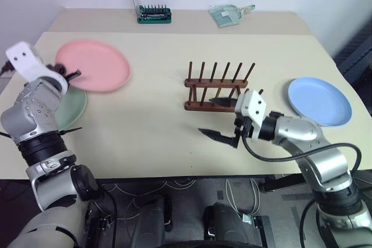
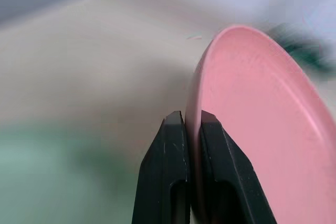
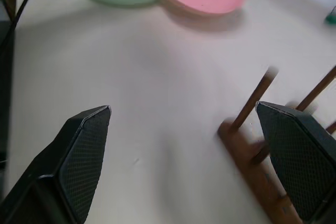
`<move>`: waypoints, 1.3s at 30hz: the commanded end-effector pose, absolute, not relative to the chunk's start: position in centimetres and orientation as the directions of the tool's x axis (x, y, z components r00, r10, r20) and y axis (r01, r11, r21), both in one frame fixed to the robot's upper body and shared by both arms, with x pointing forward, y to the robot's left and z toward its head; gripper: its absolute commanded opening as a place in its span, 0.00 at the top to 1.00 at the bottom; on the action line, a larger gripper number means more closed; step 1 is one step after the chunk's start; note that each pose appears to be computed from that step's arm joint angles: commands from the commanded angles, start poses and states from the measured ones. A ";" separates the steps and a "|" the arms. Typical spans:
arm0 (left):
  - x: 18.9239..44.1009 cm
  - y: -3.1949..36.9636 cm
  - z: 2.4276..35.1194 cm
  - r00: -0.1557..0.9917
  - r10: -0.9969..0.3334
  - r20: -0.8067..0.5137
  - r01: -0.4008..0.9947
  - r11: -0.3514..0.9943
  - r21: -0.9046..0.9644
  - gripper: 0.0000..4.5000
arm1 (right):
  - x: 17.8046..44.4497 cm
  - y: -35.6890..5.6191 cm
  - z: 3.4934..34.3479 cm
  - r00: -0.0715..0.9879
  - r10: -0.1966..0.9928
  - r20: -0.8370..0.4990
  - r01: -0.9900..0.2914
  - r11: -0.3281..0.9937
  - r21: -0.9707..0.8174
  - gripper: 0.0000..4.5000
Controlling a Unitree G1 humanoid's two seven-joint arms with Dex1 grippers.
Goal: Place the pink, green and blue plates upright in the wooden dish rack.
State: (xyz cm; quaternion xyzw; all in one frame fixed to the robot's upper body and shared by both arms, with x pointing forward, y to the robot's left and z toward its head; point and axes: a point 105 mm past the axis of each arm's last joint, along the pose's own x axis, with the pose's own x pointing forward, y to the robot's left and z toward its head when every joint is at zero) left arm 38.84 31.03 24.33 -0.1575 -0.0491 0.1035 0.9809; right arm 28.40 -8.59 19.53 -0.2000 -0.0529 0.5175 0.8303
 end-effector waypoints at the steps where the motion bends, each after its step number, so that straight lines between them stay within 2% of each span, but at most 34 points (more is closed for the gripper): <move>1: 38.7 27.7 28.9 0.959 0.110 0.261 -0.042 0.966 -0.254 0.99 | 29.1 -8.1 22.1 0.488 0.869 -0.083 -0.781 0.392 -0.486 0.00; 3: 39.0 24.1 30.2 0.948 0.003 0.319 0.069 0.974 -0.214 0.99 | 30.6 -7.3 23.8 0.538 0.841 -0.055 -0.701 0.411 -0.583 0.00; 9: 38.9 17.2 32.4 0.898 -0.179 0.403 0.233 0.968 -0.090 0.99 | 33.6 -4.5 26.0 0.610 0.793 0.001 -0.483 0.372 -0.793 0.00; 20: 37.3 12.2 33.3 0.841 -0.323 0.434 0.402 0.910 -0.104 0.99 | 36.1 -3.0 25.8 0.642 0.766 0.042 -0.263 0.271 -0.926 0.00; 23: 37.2 12.1 33.1 0.841 -0.330 0.428 0.408 0.908 -0.101 1.00 | 36.4 -2.9 25.5 0.641 0.766 0.041 -0.257 0.264 -0.930 0.19; 30: 37.2 12.3 32.7 0.851 -0.328 0.409 0.408 0.904 -0.124 1.00 | 36.5 -2.7 25.4 0.639 0.768 0.048 -0.232 0.251 -0.940 0.99; 36: 37.3 12.3 32.5 0.852 -0.338 0.400 0.433 0.885 -0.173 1.00 | 36.5 -2.7 24.8 0.641 0.767 0.037 -0.224 0.233 -0.946 0.99; 37: 37.3 12.3 32.5 0.849 -0.337 0.408 0.441 0.876 -0.194 0.83 | 36.5 -2.7 24.8 0.643 0.765 0.039 -0.221 0.234 -0.947 1.00; 39: 37.3 12.7 32.7 0.846 -0.323 0.423 0.448 0.862 -0.236 0.65 | 36.5 -2.8 24.8 0.645 0.763 0.039 -0.219 0.234 -0.947 1.00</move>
